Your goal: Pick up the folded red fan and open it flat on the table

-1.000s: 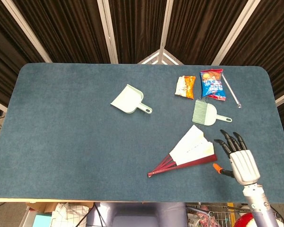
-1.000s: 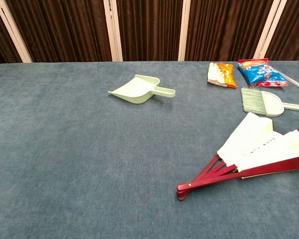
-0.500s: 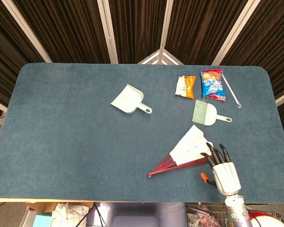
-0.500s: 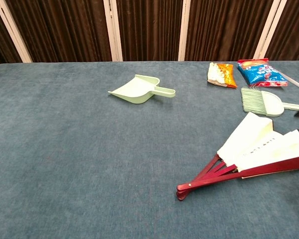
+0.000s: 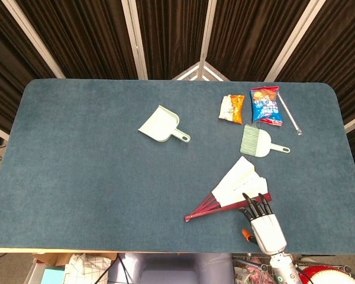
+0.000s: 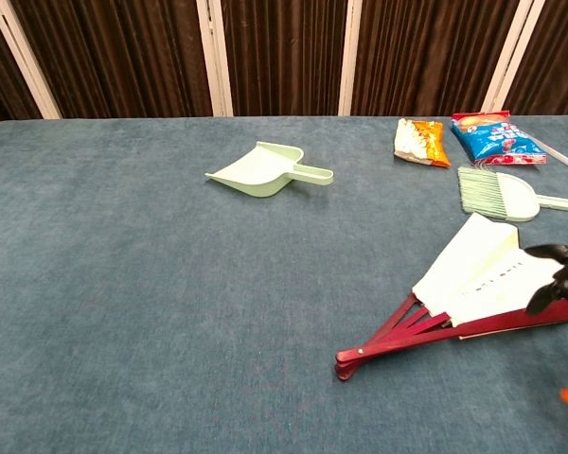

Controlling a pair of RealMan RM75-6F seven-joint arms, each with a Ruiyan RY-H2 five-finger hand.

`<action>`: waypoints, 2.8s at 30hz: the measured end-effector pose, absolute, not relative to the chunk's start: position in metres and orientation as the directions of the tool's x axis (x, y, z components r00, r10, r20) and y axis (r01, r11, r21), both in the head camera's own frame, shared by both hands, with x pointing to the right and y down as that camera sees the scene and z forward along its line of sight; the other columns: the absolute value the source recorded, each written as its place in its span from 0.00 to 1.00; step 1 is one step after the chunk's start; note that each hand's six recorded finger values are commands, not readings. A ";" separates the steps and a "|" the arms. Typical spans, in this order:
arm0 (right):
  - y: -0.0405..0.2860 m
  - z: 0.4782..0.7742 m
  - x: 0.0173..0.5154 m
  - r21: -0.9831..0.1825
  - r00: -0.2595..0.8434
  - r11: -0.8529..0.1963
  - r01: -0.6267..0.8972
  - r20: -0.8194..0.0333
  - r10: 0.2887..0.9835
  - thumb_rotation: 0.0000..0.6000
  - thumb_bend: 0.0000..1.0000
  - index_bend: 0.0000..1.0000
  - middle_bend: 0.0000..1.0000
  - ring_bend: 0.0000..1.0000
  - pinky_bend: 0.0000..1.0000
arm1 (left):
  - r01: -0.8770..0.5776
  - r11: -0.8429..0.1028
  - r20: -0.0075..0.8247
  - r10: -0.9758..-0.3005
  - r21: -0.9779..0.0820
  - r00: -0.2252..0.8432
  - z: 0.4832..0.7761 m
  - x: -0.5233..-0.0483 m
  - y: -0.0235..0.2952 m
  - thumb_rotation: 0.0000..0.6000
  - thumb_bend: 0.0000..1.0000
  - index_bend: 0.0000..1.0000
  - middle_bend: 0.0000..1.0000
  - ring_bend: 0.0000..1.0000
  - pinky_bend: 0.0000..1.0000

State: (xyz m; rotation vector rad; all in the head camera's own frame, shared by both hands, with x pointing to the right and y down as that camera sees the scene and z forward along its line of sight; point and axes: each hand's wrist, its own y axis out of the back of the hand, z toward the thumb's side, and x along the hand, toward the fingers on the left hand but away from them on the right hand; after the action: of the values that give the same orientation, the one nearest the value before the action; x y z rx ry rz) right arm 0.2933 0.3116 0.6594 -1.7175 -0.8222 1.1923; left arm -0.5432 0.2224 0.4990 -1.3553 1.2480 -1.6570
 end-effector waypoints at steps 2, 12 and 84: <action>0.312 0.665 0.288 -0.910 0.335 -0.413 0.032 -0.380 0.862 1.00 0.21 0.38 0.11 0.22 0.10 | -0.079 -0.334 0.343 -0.905 -0.939 -0.253 0.499 -0.543 0.222 1.00 0.16 0.11 0.00 0.00 0.06; 0.297 0.685 0.270 -0.915 0.341 -0.402 0.026 -0.370 0.864 1.00 0.23 0.38 0.11 0.22 0.10 | -0.079 -0.332 0.341 -0.902 -0.940 -0.265 0.500 -0.546 0.222 1.00 0.16 0.11 0.00 0.00 0.06; 0.247 0.681 0.287 -0.953 0.323 -0.285 0.105 -0.238 0.916 1.00 0.41 0.84 0.19 0.29 0.15 | -0.058 -0.374 0.375 -0.886 -0.926 -0.272 0.511 -0.540 0.223 1.00 0.16 0.11 0.00 0.00 0.06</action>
State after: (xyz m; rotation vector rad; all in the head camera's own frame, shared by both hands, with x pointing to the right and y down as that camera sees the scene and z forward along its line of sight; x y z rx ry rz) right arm 0.2871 0.2466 0.6814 -1.6483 -0.9370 1.0824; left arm -0.5400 0.2229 0.5107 -1.3488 1.2108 -1.7133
